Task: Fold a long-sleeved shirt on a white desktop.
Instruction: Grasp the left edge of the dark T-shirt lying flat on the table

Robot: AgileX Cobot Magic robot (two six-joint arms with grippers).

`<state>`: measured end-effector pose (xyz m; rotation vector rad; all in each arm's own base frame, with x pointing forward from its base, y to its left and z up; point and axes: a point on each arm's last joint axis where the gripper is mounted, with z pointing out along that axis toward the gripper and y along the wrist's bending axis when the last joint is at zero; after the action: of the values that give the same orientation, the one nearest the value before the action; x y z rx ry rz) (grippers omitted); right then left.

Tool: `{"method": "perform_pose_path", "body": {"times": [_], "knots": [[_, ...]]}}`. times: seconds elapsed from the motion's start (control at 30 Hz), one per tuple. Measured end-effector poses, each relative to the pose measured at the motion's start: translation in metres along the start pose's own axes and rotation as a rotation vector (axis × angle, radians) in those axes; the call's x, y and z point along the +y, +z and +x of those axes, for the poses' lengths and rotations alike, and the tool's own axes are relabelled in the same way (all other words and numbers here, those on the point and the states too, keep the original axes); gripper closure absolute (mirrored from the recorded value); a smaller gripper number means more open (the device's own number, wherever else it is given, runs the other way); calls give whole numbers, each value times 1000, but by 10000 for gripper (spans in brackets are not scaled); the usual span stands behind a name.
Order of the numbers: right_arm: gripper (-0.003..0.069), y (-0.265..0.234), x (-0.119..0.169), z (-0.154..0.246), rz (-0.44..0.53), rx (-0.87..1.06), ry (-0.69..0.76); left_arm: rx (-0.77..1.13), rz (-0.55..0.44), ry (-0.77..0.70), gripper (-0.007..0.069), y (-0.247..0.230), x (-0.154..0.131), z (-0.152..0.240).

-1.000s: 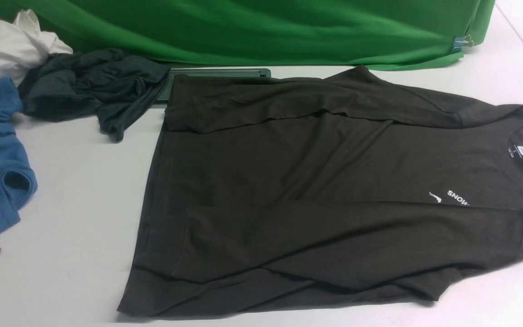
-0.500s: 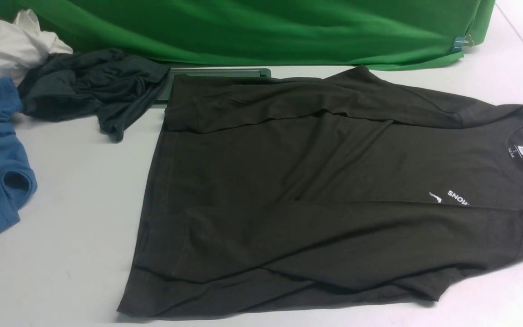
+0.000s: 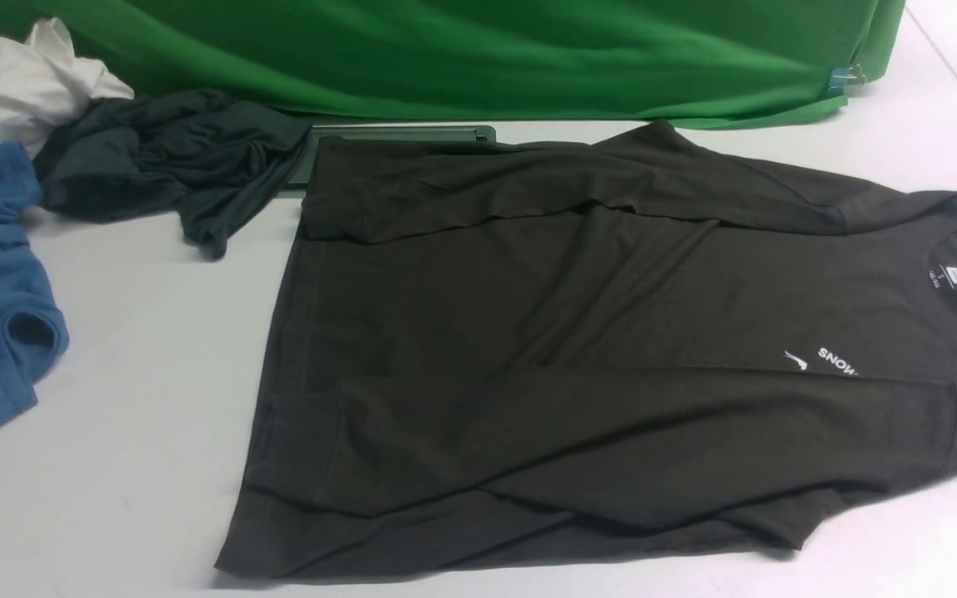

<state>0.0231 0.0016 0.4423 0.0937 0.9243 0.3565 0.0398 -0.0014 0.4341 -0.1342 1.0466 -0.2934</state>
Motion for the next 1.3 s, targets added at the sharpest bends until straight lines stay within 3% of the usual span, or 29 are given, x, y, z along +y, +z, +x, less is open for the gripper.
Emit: {"method": "perform_pose_path", "body": {"times": [0.1,0.2,0.23,0.33,0.47,0.57,0.73,0.9,1.07,1.17,1.2,1.3], "knots": [[418,32,6,-18,17,101,-67,228,-72,22,606,43,-2,-8],[418,66,3,-2,52,325,-135,550,-146,78,606,86,4,18],[418,68,3,-1,54,340,-139,581,-129,73,606,88,5,22],[418,86,-9,42,90,637,-192,855,-95,77,606,113,8,71],[418,87,-21,86,121,952,-213,1092,88,129,606,124,3,117],[418,82,-29,116,133,1156,-227,1186,215,230,606,130,-1,144],[418,64,-38,160,148,1400,-162,1242,273,207,606,138,-4,171],[418,44,-34,185,45,1508,-78,1458,328,135,602,132,-4,201],[418,37,-30,193,-41,1526,-65,1631,388,196,584,127,5,230],[418,37,-30,194,-54,1521,-67,1703,441,289,547,126,14,251],[418,37,-30,194,-57,1513,-67,1729,445,345,498,129,22,268],[418,37,-30,194,-58,1511,-65,1723,454,388,442,131,26,278]]}}
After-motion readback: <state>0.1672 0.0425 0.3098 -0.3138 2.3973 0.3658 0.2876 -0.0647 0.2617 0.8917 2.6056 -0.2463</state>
